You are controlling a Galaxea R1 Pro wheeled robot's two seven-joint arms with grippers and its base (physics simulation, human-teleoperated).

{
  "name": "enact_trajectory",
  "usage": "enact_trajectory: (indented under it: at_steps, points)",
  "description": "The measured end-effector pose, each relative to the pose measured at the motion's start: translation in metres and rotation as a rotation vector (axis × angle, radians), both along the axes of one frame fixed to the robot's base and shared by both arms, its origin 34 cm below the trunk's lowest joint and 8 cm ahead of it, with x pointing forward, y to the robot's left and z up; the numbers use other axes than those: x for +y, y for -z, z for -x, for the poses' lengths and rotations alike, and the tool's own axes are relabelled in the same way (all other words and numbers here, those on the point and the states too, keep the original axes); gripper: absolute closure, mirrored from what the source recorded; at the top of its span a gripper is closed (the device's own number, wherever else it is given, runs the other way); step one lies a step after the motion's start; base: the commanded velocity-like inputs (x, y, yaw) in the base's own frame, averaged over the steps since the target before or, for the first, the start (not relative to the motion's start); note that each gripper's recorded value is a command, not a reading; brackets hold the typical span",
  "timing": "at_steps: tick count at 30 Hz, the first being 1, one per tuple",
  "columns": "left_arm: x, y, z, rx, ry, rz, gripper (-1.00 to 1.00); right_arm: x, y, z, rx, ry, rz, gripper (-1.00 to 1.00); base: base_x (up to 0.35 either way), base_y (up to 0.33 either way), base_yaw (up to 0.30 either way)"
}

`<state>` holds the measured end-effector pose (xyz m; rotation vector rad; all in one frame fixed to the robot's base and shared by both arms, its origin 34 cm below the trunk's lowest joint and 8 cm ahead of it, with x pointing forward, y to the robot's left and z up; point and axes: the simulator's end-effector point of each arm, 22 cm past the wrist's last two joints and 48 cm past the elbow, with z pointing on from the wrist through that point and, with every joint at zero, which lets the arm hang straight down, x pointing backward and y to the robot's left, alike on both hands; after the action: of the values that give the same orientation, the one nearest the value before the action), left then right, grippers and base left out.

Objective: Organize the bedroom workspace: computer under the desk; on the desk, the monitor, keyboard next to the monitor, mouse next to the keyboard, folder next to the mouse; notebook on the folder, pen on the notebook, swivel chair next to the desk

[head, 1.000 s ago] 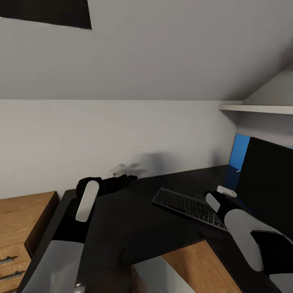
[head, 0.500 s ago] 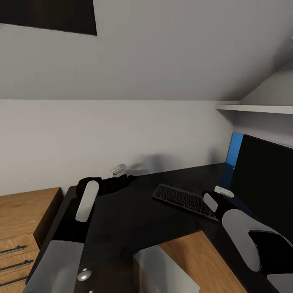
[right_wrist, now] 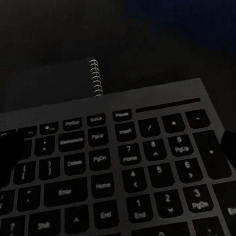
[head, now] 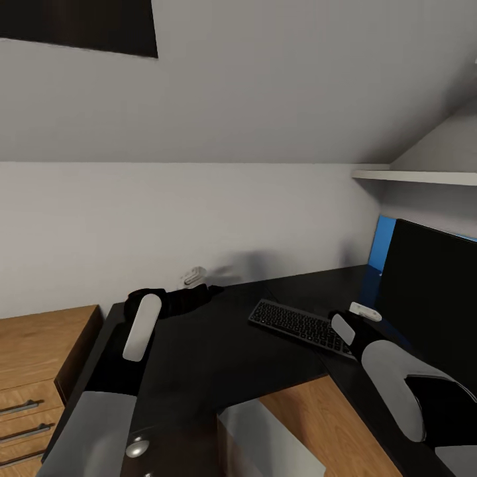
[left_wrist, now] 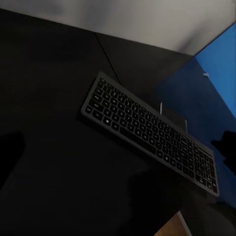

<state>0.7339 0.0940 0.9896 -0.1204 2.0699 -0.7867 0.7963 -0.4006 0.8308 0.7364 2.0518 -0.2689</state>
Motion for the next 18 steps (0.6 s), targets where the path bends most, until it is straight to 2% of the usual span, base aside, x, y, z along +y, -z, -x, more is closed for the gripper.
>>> enact_trajectory:
  at_steps: [13, 18]
  points:
    - [0.0003, 0.0001, -0.0002, 0.000, -0.001, -0.001, -1.00, 0.0005, -0.0007, -0.0004, -0.001, 0.000, 0.000, -1.00, -0.002, 0.002, 0.000]
    - [0.0003, 0.0002, -0.0005, 0.000, -0.002, -0.001, -1.00, 0.0013, 0.0009, -0.0001, 0.002, -0.001, -0.001, -1.00, -0.144, 0.128, 0.000]
